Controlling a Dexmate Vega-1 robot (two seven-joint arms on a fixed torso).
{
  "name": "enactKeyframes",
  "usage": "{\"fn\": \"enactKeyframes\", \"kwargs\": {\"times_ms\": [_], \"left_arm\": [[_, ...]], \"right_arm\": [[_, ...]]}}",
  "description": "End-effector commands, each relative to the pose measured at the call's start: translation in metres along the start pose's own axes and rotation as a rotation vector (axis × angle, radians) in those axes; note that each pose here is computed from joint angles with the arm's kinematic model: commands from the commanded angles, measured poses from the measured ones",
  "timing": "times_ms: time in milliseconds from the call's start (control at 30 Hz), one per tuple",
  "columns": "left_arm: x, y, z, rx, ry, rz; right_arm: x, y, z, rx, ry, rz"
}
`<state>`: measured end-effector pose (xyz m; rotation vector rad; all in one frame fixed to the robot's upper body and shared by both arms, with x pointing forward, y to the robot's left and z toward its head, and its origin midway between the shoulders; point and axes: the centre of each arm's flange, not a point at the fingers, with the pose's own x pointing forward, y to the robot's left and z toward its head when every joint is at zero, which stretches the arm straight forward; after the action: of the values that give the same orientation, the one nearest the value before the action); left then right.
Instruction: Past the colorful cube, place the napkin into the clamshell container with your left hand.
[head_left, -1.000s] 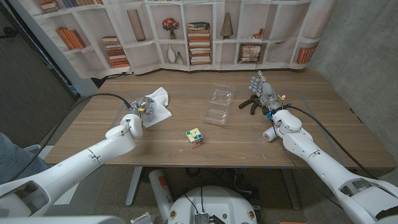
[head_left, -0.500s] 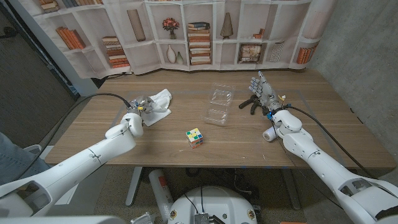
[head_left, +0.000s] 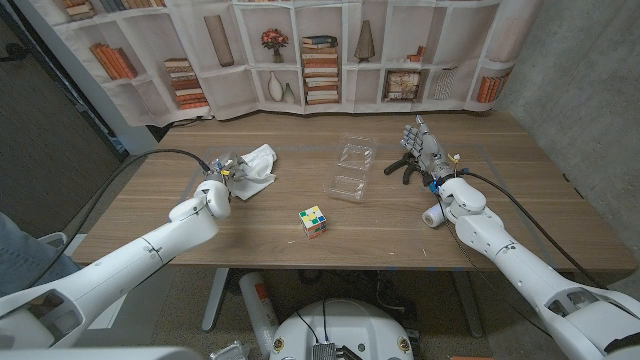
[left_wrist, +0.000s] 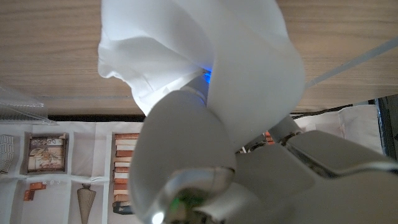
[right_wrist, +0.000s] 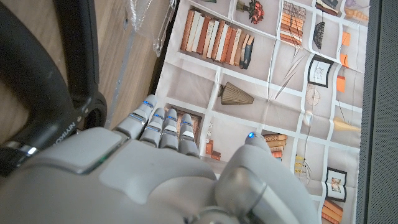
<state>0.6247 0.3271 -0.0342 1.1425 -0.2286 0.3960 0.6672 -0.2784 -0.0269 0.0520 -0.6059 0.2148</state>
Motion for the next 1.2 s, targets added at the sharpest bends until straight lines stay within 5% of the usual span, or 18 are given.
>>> {"fn": "enactKeyframes", "kwargs": {"times_ms": [33,1200], "left_arm": [[0.001,0.004,-0.002,0.003,0.011,-0.004],[0.003,0.023,0.004,-0.011,-0.024,0.033]], "right_arm": [[0.001,0.004,0.001,0.0,0.0,0.003],[0.0,0.003,0.003,0.002,-0.016,-0.018]]}}
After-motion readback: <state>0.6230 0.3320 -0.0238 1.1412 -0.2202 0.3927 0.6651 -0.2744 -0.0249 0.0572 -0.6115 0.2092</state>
